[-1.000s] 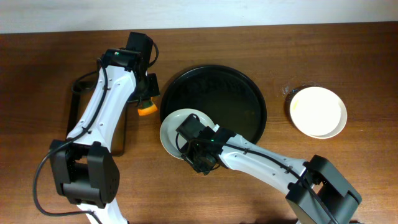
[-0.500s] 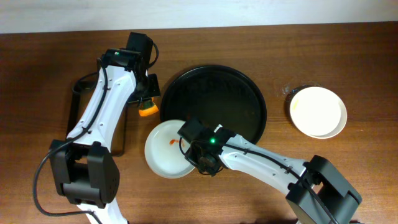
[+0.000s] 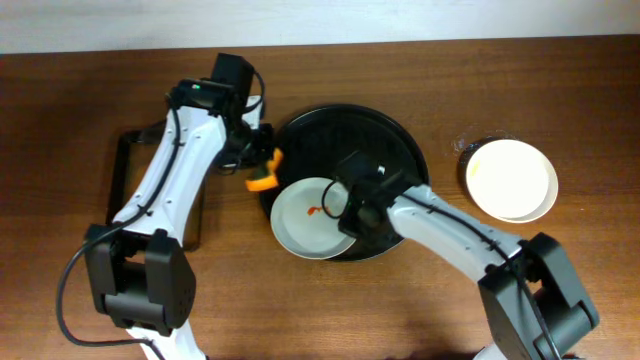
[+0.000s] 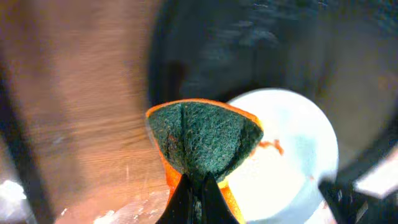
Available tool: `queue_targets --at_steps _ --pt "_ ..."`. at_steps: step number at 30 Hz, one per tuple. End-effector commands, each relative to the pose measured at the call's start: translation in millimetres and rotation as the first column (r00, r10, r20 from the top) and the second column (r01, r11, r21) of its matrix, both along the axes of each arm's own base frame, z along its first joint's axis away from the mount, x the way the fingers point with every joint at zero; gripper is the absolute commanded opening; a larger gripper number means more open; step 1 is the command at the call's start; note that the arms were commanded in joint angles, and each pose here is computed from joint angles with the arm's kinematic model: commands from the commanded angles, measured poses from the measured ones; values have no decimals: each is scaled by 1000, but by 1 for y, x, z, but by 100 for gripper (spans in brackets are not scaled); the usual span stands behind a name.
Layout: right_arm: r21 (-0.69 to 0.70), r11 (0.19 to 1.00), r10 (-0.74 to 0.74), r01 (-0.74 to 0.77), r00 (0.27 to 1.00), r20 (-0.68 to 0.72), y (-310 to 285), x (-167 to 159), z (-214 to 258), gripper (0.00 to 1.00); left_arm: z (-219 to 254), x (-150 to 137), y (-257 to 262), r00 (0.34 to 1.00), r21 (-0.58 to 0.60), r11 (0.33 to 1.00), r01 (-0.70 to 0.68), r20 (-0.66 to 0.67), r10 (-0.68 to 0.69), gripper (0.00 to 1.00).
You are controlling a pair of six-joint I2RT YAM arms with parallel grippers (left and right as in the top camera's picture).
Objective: Clean dirty plates on tray and stack at the side
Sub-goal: 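Tilt the bottom plate with right gripper and bring sponge toward it, then scrub the held white plate with the sponge in left gripper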
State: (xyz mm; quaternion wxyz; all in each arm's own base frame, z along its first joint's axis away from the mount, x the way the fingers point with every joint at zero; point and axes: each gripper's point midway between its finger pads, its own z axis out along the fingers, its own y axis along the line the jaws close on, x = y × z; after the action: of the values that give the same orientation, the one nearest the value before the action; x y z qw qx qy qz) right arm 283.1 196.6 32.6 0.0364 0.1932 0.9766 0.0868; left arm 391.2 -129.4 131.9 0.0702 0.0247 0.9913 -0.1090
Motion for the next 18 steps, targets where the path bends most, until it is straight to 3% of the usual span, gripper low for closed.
queue_targets --at_steps 1,5,13,18 --pt "8 977 211 -212 975 66 -5 14 17 4 25 -12 -58 956 -130 949 286 106 -274 0" --pt "-20 963 268 -267 962 50 -12 10 15 4 20 -22 -90 930 -136 923 361 131 -345 0" --pt "-65 964 262 -259 964 41 -21 9 14 4 -29 -48 -107 948 -166 934 317 40 -315 0" --pt "-81 964 256 -252 966 43 -24 11 14 4 -47 -68 -120 940 -288 901 326 0 -340 0"
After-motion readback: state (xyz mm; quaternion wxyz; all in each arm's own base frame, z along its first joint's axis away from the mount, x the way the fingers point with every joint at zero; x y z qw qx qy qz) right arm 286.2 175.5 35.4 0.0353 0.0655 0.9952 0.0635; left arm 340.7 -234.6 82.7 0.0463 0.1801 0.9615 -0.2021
